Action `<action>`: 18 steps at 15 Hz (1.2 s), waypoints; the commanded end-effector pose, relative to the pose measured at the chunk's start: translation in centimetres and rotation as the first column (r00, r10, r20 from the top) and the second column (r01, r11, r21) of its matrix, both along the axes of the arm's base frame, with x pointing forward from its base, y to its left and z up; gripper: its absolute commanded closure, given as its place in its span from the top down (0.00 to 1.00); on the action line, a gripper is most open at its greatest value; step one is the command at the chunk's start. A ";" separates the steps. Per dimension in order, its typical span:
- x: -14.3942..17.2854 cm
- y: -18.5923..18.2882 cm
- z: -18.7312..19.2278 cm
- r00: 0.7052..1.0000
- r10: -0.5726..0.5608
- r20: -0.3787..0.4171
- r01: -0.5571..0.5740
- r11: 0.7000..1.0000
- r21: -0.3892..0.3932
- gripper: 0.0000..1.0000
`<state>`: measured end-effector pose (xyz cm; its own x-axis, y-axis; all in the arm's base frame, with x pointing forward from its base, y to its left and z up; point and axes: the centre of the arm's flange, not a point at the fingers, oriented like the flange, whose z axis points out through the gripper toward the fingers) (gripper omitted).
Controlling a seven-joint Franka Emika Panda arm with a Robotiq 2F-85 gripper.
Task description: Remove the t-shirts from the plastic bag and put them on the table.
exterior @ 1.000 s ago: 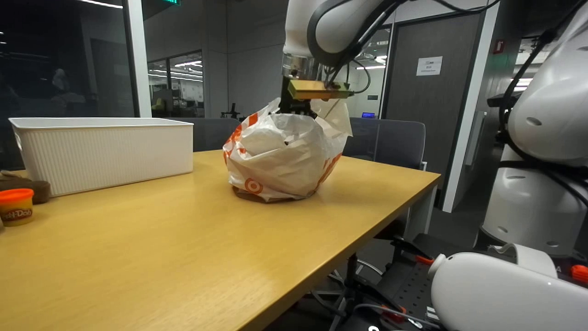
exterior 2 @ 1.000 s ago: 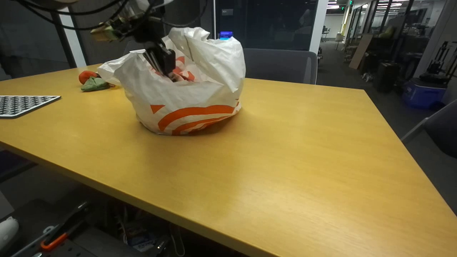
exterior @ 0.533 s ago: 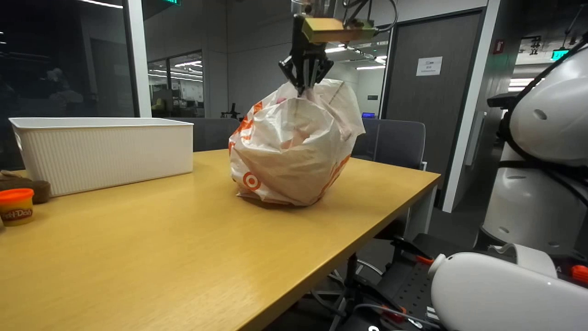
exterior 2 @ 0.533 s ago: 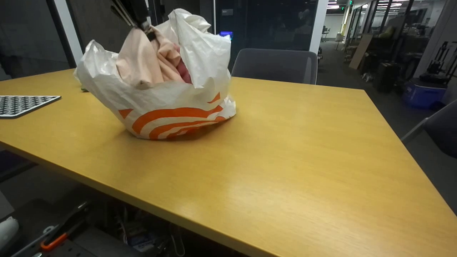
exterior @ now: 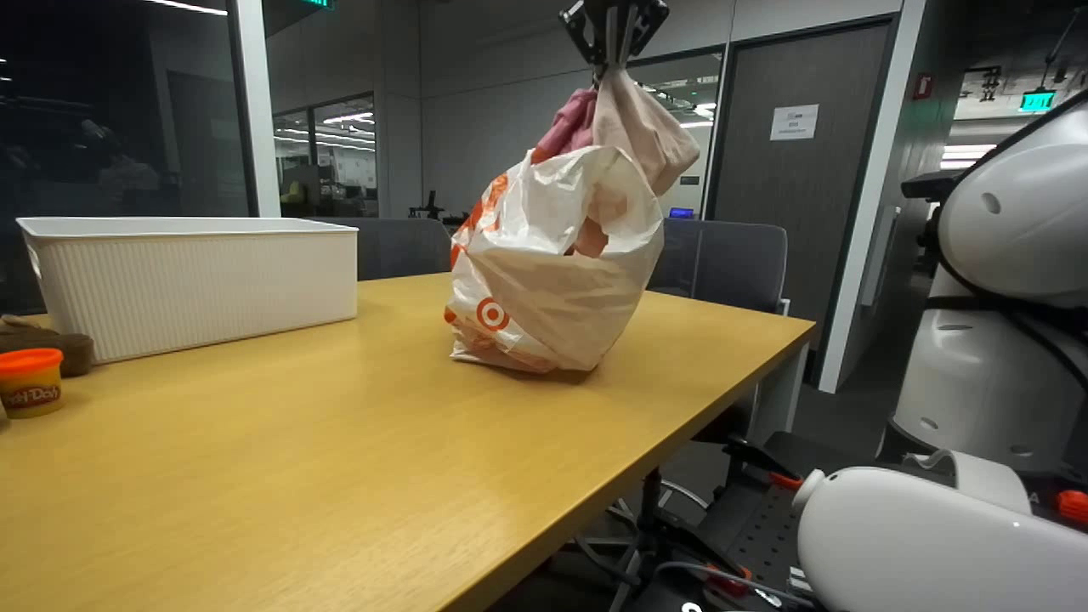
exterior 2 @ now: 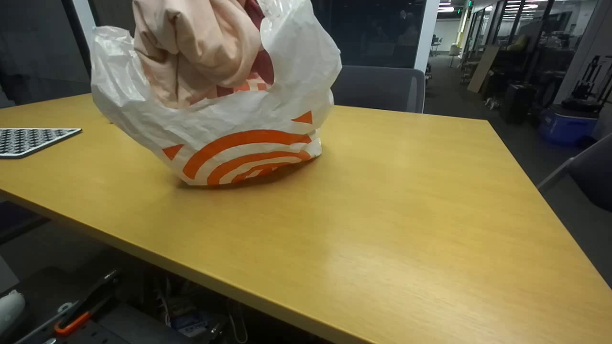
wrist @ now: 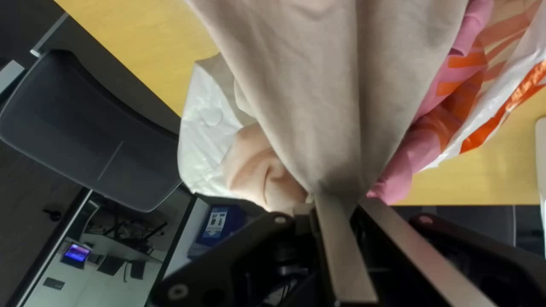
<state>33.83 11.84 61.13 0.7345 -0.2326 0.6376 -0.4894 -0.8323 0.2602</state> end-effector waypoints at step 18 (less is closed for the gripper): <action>2.0 -4.0 5.4 0.998 0.061 0.002 -0.057 0.926 0.374 0.02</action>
